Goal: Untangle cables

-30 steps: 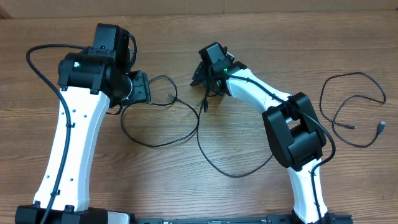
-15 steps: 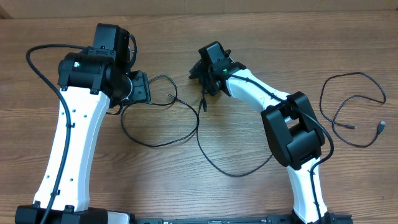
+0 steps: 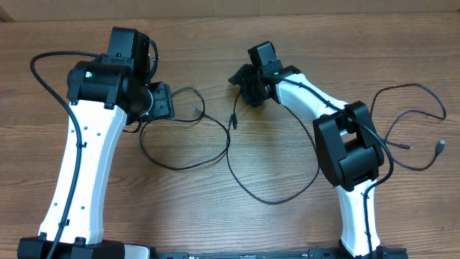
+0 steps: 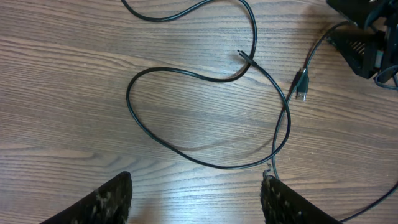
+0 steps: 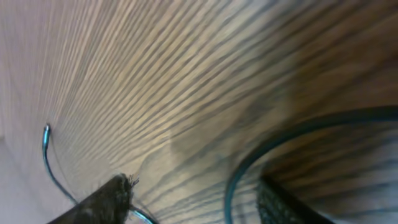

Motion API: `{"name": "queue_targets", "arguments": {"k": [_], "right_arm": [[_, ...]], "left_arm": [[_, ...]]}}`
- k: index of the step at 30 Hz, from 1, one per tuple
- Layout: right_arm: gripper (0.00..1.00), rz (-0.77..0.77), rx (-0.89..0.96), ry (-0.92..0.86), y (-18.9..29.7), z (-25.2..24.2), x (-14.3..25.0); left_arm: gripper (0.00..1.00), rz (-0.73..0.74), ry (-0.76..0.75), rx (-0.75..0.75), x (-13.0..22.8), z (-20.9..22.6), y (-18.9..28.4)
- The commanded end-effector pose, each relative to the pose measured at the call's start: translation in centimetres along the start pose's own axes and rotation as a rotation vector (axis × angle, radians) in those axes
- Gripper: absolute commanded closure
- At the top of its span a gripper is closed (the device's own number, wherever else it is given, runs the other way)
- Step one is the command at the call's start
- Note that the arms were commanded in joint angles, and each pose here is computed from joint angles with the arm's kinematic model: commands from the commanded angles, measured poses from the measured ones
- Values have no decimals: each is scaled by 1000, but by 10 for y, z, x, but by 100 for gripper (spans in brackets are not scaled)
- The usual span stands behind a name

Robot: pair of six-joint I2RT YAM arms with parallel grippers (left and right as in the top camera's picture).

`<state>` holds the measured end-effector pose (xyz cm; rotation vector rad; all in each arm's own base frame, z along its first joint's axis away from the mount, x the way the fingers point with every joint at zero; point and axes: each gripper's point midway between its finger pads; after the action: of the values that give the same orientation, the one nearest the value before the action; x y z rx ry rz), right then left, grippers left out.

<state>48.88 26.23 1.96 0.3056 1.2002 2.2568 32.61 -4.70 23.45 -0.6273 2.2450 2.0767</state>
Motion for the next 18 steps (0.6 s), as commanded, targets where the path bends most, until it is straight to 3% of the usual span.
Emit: {"name": "queue_targets", "arguments": {"k": [1,18], "right_arm": [[43,29,38,14,-12,-18,5],[44,85,53,1,-25,-45,24]], "left_arm": [[34,-16,4,21,-2,-4,7],[34,-9,3,38,-1,-7,7]]}}
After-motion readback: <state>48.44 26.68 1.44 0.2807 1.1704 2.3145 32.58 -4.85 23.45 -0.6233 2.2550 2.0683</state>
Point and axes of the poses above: each gripper's point midway between its finger pads, its own y axis back along the fingers, its own z axis along the line the jaws close on, x = y × z, and after that the axes turned 5 degrees about y, right-handed
